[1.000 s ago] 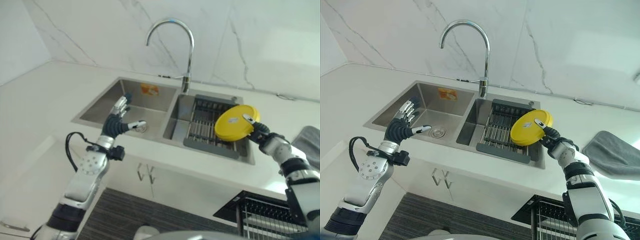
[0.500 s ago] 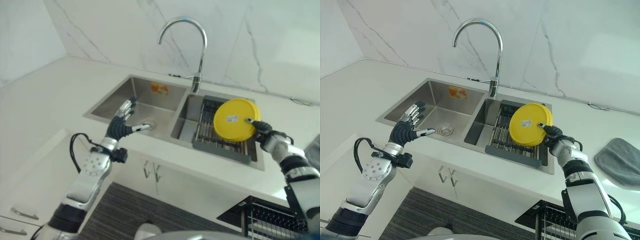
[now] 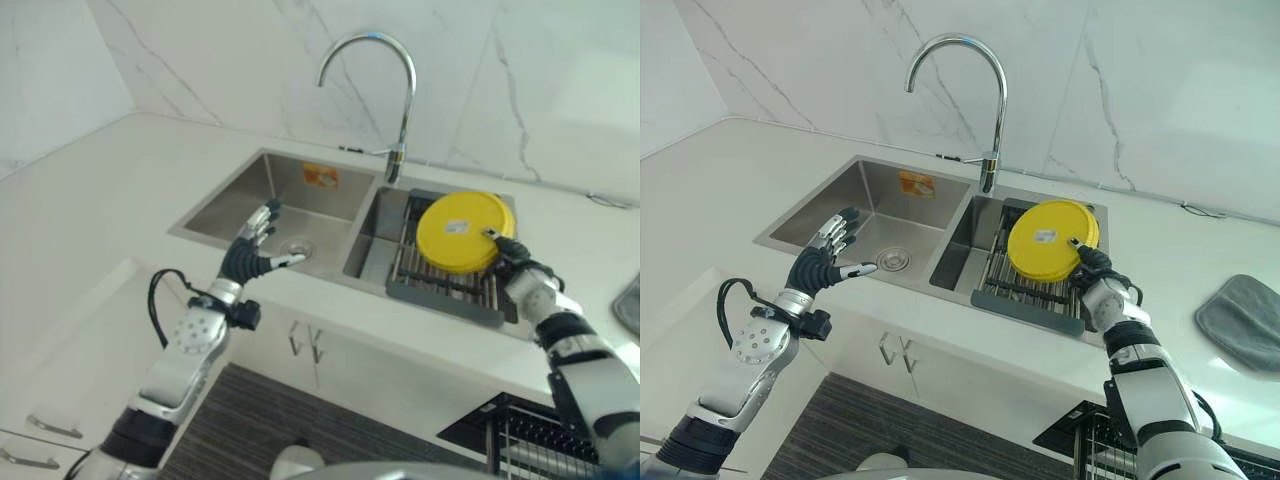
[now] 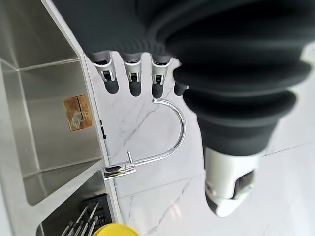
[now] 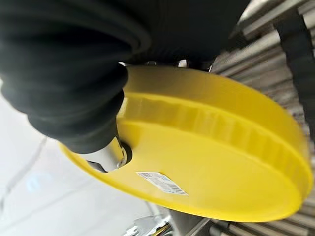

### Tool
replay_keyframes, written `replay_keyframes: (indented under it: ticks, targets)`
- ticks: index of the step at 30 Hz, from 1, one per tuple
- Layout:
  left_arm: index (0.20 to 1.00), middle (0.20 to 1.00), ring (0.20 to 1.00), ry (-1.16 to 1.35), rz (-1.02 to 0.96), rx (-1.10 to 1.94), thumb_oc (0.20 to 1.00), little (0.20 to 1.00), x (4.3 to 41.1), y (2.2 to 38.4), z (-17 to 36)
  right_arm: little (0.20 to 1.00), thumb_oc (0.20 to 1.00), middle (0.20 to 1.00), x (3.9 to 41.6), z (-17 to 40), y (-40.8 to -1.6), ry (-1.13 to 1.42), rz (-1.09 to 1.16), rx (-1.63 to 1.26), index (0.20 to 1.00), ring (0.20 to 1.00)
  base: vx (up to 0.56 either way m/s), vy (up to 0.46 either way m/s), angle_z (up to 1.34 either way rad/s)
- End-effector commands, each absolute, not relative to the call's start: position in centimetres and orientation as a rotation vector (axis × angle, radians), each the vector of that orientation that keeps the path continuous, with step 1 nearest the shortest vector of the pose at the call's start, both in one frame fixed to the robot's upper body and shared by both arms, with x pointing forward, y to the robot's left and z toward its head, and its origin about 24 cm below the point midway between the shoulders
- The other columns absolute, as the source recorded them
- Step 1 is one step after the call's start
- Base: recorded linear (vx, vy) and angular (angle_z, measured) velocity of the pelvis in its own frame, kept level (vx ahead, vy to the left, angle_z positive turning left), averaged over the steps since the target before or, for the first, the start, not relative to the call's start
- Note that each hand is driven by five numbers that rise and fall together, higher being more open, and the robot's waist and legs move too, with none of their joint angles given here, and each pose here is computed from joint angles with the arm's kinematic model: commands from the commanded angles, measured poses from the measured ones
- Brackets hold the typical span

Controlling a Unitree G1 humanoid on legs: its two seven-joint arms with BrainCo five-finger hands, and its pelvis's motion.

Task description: Place the dishes in the dishwasher.

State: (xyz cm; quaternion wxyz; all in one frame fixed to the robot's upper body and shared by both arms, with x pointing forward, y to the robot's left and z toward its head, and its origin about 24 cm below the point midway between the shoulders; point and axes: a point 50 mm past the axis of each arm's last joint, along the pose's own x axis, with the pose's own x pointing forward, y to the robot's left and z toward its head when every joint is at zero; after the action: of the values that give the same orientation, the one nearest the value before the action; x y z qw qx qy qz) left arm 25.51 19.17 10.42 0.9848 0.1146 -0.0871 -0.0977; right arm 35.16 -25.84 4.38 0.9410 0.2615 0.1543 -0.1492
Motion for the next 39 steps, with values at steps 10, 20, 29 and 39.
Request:
replay_keyframes:
  ticks: [10,20,29,39]
  targets:
    - [1.000,1.000,1.000,-0.373,-0.209,0.173,1.000,1.000,25.6,18.5,13.3,0.200,0.200,0.200,35.3,13.6,-25.8,-0.202,-0.152,0.777,0.200,0.200,-0.10,-0.051,0.01]
    - [1.000,1.000,1.000,-0.425,-0.089,0.151,1.000,1.000,23.8,19.9,12.8,0.200,0.200,0.200,28.5,11.4,-19.4,-0.252,0.144,0.876,0.200,0.200,-0.07,-0.105,-0.09]
    - [1.000,1.000,1.000,-0.577,0.000,0.057,1.000,1.000,21.8,20.4,14.1,0.200,0.200,0.200,26.3,11.4,-18.6,-0.224,0.283,0.834,0.200,0.200,-0.13,0.248,-0.34]
    - [1.000,1.000,1.000,-0.603,-0.077,0.099,1.000,1.000,21.9,20.5,15.1,0.200,0.200,0.200,24.4,12.9,-17.2,-0.283,0.389,0.924,0.200,0.200,-0.10,0.495,-0.54]
